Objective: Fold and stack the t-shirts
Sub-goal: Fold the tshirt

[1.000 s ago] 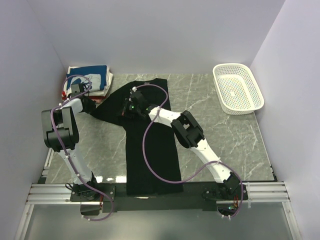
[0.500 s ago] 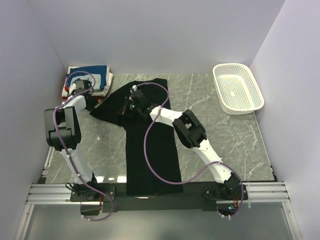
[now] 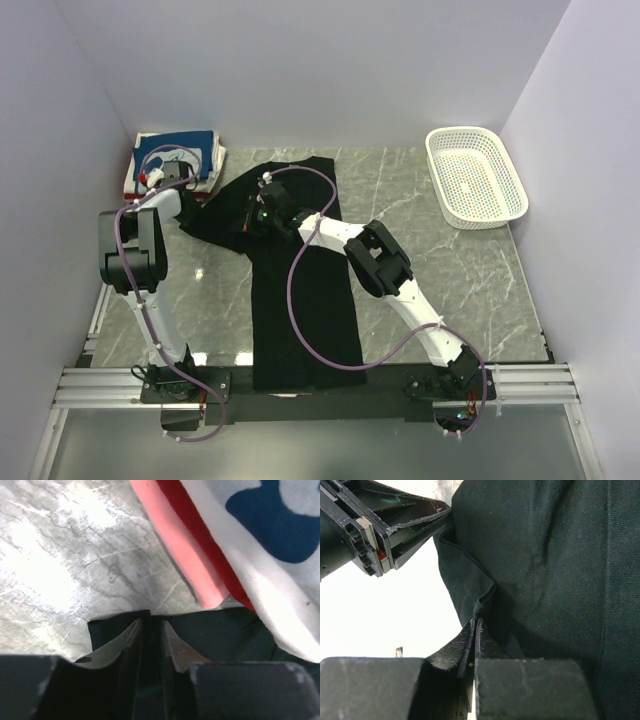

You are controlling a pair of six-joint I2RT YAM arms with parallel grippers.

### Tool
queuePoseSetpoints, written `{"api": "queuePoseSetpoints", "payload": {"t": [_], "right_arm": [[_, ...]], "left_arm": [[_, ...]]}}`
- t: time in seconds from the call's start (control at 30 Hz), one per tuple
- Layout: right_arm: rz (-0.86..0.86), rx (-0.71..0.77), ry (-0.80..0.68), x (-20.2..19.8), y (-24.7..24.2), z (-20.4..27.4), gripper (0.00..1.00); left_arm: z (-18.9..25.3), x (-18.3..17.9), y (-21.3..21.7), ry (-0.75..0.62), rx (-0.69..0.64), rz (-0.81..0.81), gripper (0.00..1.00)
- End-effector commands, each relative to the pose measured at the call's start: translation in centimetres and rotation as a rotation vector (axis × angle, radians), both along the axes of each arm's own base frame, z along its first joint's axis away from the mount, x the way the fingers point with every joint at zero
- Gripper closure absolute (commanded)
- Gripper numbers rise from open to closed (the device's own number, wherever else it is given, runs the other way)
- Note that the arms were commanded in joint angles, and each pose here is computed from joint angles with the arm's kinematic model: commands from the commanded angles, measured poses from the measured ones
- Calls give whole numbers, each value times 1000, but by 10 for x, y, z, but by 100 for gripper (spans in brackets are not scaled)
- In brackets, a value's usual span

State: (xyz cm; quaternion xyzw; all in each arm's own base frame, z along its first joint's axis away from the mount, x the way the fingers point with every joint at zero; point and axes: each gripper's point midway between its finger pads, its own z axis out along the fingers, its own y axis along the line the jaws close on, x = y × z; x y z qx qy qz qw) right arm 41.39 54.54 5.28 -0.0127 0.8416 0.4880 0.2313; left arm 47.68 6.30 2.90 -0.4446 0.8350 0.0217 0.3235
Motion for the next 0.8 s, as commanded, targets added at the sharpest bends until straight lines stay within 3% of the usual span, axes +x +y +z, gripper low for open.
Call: {"api": "queuePoseSetpoints", "payload": {"t": [0.0,0.2,0.27,0.77], "right_arm": [[26,69,-77,-4,8,51,100],[36,77,-75,-5,10,52,100],[37,79,-78,-4,10,54,100],[15,57,-166,1,3,86,100]], "left_arm": [[1,0,2,19,35,3,74],[-1,-3,3,38,52,-7,90],[0,-5,4,40,59,-8,99],[77,6,1,-110,83,-55,99]]}}
